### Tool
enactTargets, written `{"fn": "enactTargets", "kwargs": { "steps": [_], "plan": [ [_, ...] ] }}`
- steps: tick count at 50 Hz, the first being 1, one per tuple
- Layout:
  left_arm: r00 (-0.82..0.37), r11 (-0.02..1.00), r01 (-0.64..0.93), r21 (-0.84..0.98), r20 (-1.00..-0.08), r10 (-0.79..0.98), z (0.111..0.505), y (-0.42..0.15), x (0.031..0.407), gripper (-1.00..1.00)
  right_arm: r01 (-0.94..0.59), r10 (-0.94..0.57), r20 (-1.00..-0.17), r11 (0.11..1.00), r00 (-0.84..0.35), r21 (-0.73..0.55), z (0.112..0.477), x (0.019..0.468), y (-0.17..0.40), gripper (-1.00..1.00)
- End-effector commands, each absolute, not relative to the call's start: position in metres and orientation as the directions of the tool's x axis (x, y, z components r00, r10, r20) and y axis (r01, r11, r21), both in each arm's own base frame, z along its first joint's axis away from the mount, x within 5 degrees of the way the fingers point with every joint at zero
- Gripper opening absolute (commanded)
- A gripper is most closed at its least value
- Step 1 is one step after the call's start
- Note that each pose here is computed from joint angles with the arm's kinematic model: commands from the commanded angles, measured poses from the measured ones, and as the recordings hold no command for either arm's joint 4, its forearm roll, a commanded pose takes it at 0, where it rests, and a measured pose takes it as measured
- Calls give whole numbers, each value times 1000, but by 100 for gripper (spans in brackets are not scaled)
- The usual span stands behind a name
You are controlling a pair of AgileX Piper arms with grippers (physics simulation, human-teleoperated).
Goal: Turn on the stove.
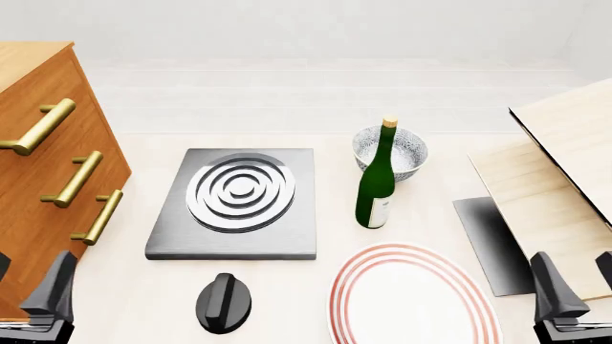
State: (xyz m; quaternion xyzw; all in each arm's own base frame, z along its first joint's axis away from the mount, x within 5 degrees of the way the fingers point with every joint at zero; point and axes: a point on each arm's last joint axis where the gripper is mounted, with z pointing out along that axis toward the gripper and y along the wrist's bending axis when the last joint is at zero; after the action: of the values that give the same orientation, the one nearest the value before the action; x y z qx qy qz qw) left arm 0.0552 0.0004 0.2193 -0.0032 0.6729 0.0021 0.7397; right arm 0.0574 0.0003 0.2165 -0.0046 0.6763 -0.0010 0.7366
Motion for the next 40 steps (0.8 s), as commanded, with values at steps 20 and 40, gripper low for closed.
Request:
{"fn": "enactTargets", "kwargs": {
  "steps": [20,40],
  "plan": [
    [-70,989,125,-81,-995,-72,322,-7,53,100,-22,-10,-997,1000,80,-12,213,56,1,100],
    [-363,915,403,-27,-922,132,315,-54,119,100,-40,-10,-997,999,78,-14,212,56,2,100]
  ]
}}
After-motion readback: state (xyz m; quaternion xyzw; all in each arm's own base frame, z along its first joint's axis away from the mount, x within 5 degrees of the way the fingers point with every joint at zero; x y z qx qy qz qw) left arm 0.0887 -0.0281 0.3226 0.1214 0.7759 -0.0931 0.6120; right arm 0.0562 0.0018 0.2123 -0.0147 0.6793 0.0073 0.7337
